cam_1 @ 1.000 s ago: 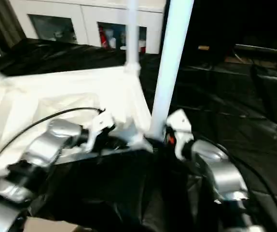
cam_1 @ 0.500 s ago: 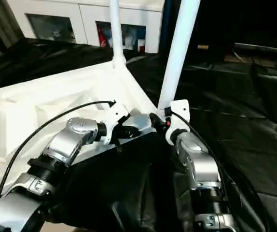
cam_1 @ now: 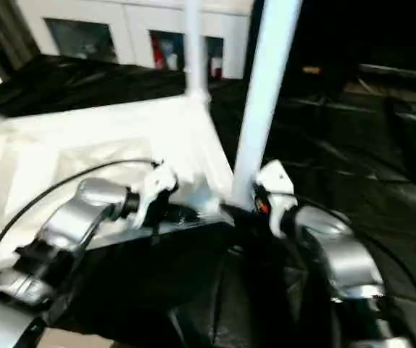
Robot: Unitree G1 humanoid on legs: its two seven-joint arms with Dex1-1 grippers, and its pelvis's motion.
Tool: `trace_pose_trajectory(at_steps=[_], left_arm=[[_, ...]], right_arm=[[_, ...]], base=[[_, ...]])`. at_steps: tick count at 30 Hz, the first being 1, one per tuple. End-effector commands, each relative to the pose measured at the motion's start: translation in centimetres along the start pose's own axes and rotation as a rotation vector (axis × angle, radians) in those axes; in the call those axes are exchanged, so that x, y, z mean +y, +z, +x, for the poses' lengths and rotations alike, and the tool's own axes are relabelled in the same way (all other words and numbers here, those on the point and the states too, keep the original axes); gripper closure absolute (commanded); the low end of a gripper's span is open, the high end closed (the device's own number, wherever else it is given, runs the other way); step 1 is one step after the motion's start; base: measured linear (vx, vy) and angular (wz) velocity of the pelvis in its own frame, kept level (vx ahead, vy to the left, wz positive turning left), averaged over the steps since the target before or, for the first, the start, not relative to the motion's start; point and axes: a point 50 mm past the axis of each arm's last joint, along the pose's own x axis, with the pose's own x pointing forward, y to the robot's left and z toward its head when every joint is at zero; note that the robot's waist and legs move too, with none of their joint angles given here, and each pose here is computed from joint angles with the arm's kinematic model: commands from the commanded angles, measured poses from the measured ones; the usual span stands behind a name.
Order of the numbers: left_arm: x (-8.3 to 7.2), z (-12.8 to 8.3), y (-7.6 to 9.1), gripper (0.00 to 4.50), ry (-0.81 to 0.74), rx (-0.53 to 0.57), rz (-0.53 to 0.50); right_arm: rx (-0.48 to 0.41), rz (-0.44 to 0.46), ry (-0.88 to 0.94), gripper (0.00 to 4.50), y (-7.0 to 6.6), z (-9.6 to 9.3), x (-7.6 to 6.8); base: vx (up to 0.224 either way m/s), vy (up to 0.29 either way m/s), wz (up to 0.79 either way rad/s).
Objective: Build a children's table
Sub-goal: Rotate leg to tighten
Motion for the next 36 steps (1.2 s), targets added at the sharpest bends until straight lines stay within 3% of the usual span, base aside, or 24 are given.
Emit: trace_pose_trajectory(at_steps=[1, 7, 16, 18, 19, 23, 28, 33, 36], left_arm=[[-1.8, 1.8, 2.9, 4.50, -0.180, -0.086, 0.122], [-2.1, 1.3, 2.6, 4.50, -0.230, -0.074, 0.113], [-2.0, 1.3, 2.5, 4.50, -0.209, -0.067, 0.111], [-1.6, 1.6, 2.7, 4.50, -0.161, -0.075, 0.101], [-1.1, 1.9, 2.9, 4.50, -0.109, -0.081, 0.095], [-0.1, 3.2, 3.7, 4.50, 0.010, -0.099, 0.063], [0.5, 4.3, 4.6, 4.50, 0.109, -0.124, 0.028], [1.0, 5.6, 5.6, 4.50, 0.208, -0.165, -0.010], [0.5, 5.8, 5.6, 4.50, 0.162, -0.174, 0.012]], right_arm=[[-0.011, -0.014, 0.206, 1.05, 0.4, 1.2, 2.5], [-0.004, -0.007, 0.251, 1.65, 0.3, 0.9, 2.7], [-0.024, 0.027, 0.267, 1.77, 0.0, 1.5, 3.6], [-0.036, 0.035, 0.132, 1.78, -0.2, 2.3, 2.7], [-0.038, 0.054, -0.044, 1.78, -0.5, 3.2, 1.5], [-0.051, 0.223, -0.311, 1.78, -1.2, 4.8, 0.0], [-0.089, 0.332, -0.427, 1.78, -1.0, 6.1, -0.2], [-0.102, 0.281, -0.500, 1.78, -0.1, 7.6, 0.1], [-0.140, 0.282, -0.456, 1.08, 0.5, 7.7, 0.5]], base=[[0.000, 0.000, 0.00], [0.000, 0.000, 0.00], [0.000, 0.000, 0.00], [0.000, 0.000, 0.00], [0.000, 0.000, 0.00], [0.000, 0.000, 0.00], [0.000, 0.000, 0.00], [0.000, 0.000, 0.00], [0.000, 0.000, 0.00]])
